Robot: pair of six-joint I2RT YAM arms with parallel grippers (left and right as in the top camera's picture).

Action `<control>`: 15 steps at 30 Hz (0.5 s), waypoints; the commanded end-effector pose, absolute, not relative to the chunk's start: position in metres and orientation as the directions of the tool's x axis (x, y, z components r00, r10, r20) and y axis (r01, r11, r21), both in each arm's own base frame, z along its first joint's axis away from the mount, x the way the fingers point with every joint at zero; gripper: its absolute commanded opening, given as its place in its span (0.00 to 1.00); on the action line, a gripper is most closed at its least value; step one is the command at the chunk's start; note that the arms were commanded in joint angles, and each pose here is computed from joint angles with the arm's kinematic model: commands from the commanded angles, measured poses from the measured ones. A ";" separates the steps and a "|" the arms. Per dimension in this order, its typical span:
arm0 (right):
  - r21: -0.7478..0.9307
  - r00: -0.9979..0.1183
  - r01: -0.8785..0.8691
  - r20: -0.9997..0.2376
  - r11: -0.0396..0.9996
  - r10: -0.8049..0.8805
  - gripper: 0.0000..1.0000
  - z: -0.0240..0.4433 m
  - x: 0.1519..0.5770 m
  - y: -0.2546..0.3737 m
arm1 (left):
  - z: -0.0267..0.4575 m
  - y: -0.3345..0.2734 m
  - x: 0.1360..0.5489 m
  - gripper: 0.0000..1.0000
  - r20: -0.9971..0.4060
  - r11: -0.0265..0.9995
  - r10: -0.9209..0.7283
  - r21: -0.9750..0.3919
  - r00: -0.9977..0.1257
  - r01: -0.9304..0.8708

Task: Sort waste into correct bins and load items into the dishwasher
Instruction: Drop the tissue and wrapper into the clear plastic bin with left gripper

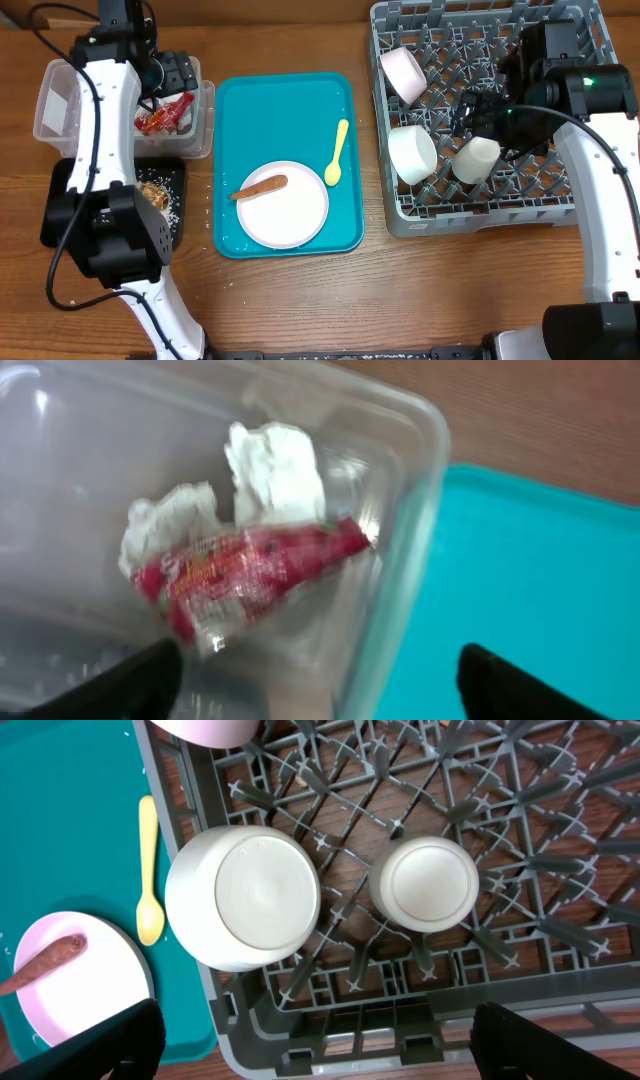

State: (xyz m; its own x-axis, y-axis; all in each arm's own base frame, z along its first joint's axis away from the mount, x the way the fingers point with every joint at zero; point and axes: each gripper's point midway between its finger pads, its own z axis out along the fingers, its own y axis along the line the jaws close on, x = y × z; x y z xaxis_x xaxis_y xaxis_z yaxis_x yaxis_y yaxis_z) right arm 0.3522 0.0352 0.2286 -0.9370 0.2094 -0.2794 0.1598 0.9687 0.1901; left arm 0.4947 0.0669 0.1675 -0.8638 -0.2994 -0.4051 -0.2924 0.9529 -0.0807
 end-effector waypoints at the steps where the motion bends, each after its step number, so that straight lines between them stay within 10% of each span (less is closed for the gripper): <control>1: 0.195 -0.936 0.144 -0.291 0.970 0.198 1.00 0.232 0.353 0.038 | 0.251 0.033 0.479 0.86 -0.517 0.978 -0.203 -0.154 -0.831 -0.143; 15: 0.190 -0.940 0.131 -0.288 0.973 0.183 1.00 0.231 0.351 0.038 | 0.225 -0.077 0.374 0.90 -0.213 0.952 0.243 -0.135 -0.946 0.274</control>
